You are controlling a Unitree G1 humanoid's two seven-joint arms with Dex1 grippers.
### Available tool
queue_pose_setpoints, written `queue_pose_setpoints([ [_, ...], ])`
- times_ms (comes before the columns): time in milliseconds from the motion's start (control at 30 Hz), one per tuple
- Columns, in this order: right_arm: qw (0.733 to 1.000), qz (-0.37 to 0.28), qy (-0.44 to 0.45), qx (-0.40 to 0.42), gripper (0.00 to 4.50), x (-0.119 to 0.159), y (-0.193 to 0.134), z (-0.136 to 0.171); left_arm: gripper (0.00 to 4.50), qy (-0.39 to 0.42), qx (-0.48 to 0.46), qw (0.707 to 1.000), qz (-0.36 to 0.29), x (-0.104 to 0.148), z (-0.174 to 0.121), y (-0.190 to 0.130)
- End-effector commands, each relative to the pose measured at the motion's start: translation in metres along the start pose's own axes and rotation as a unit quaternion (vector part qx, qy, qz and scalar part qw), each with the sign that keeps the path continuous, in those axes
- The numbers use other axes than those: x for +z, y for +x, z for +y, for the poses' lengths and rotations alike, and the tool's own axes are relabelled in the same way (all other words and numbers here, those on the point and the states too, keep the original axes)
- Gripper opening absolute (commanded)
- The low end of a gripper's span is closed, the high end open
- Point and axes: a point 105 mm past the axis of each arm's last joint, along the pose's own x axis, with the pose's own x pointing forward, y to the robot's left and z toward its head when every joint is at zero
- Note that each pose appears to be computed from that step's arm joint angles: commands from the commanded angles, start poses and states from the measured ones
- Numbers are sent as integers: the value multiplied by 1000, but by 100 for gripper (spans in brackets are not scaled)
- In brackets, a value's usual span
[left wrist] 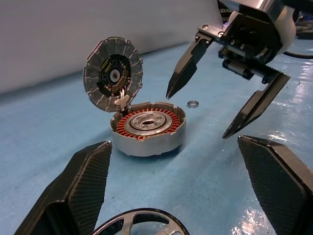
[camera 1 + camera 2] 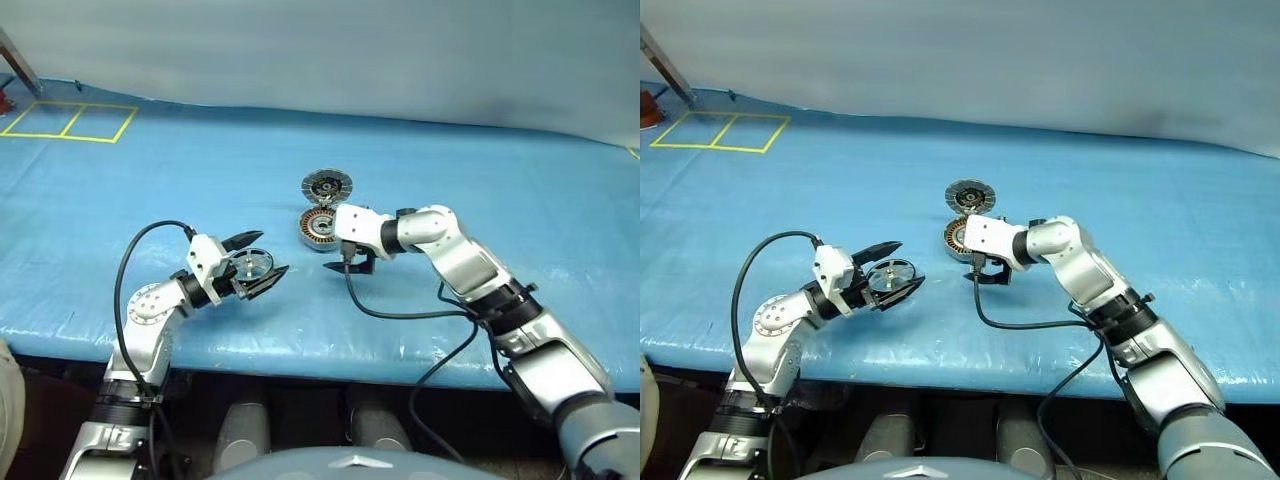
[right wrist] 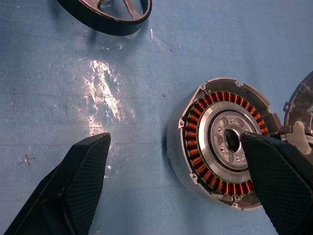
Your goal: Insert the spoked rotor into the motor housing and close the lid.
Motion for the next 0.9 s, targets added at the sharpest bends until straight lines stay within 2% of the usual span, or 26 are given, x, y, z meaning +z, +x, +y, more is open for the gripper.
queue_pose_setpoints([
  [33, 1000, -3, -31, 4, 447, 10, 3, -10, 450, 17, 9, 1000, -23, 8, 2, 0],
  [433, 992, 73, -88, 51, 447, -2, 23, -22, 450, 19, 14, 1000, -15, 2, -3, 1],
  [833, 989, 97, -85, 75, 447, -10, 34, -23, 450, 16, 20, 1000, -7, -2, -5, -2],
  [900, 988, 100, -85, 77, 408, -11, 35, -24, 450, 16, 21, 1000, -6, -2, -5, -3],
])
